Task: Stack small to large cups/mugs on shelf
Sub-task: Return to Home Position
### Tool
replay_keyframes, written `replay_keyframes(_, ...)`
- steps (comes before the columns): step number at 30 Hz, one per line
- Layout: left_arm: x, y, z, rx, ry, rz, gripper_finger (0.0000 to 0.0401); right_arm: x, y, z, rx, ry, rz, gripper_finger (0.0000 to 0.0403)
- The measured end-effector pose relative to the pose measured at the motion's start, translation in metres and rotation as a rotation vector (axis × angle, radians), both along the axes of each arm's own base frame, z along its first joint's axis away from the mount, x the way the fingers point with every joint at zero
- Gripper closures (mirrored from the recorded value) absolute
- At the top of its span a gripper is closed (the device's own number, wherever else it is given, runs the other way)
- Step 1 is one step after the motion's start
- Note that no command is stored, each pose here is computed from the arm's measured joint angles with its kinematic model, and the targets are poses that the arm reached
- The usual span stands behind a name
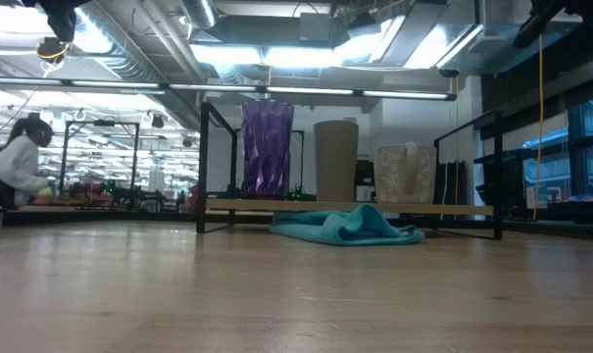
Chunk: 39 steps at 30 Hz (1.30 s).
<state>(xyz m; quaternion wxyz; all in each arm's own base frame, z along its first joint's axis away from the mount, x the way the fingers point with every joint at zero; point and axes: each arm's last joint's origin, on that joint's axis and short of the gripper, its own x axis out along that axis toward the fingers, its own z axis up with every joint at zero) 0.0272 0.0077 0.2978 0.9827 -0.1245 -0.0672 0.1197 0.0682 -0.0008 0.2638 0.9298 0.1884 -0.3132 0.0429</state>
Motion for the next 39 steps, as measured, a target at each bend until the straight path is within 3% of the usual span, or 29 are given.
replay_keyframes(12, 0.002, -0.001, -0.005, -0.004, 0.028, 0.011, 0.0341, -0.007, 0.0, 0.003, -0.003, -0.048, -0.003, 0.0291)
replay_keyframes(22, 0.024, -0.014, -0.044, -0.063, 0.089, -0.003, 0.0341, -0.009, 0.0, 0.005, 0.015, -0.08, 0.013, 0.0291)
replay_keyframes(31, 0.04, -0.027, -0.057, -0.085, -0.062, -0.133, 0.0341, -0.008, 0.0, 0.005, 0.028, -0.08, 0.023, 0.0291)
replay_keyframes(39, 0.04, -0.033, -0.054, -0.032, -0.421, -0.29, 0.0341, -0.008, -0.001, 0.004, 0.037, -0.072, 0.01, 0.0291)
